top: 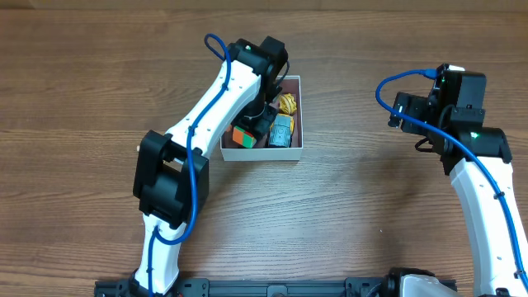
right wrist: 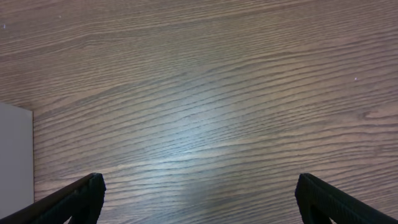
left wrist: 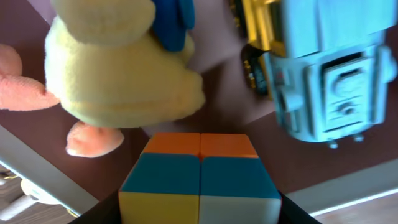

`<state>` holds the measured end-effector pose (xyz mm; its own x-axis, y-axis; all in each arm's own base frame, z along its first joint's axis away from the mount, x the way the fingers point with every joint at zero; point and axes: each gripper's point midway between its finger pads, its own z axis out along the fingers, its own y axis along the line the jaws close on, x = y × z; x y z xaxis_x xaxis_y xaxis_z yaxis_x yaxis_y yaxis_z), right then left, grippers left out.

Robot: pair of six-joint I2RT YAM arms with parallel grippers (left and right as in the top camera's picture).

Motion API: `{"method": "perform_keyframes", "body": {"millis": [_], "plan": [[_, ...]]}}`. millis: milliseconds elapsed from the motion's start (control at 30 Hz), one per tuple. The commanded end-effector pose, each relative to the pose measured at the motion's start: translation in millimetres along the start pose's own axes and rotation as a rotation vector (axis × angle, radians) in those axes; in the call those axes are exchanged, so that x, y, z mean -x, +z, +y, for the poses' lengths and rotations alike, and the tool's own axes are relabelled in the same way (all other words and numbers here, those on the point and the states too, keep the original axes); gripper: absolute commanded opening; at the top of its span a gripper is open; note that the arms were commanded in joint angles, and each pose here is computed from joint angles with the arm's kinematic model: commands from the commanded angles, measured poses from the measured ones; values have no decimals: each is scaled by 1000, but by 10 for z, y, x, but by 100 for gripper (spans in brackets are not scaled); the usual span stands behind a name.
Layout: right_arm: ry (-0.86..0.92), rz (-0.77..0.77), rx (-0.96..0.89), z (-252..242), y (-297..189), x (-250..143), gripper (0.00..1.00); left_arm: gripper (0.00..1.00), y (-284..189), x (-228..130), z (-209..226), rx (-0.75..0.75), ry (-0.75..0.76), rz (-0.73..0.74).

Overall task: Pack container
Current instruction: 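Carry the cube over the box and release it inside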

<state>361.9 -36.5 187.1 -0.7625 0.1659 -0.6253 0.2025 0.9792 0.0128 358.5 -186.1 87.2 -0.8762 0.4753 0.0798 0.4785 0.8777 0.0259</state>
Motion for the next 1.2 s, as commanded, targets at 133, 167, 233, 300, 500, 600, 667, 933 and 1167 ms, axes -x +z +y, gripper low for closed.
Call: {"method": "perform_keyframes", "body": {"millis": [133,167,233,300,500,600,667,933,1167], "plan": [[-5,-11,-14,-29,-9,27,100,75,15,86,83,33,31,-32],[-5,-11,-14,-29,-9,27,100,76,15,89,83,33,31,-33],[-5,-11,-14,-29,-9,27,100,83,13,93,83,33,31,-35],[-5,-11,-14,-29,-9,27,100,87,-6,109,85,33,29,-43],[-5,-11,-14,-29,-9,27,100,98,-484,270,133,29,-82,-148],[-5,-11,-14,-29,-9,27,100,100,-938,371,208,24,-152,-258],[-5,-11,-14,-29,-9,27,100,100,-1280,387,280,15,-214,-338],[-5,-11,-14,-29,-9,27,100,100,-1741,131,450,-47,-300,-392],[-5,-11,-14,-29,-9,27,100,100,-1678,-159,789,-57,-569,-337]]}}
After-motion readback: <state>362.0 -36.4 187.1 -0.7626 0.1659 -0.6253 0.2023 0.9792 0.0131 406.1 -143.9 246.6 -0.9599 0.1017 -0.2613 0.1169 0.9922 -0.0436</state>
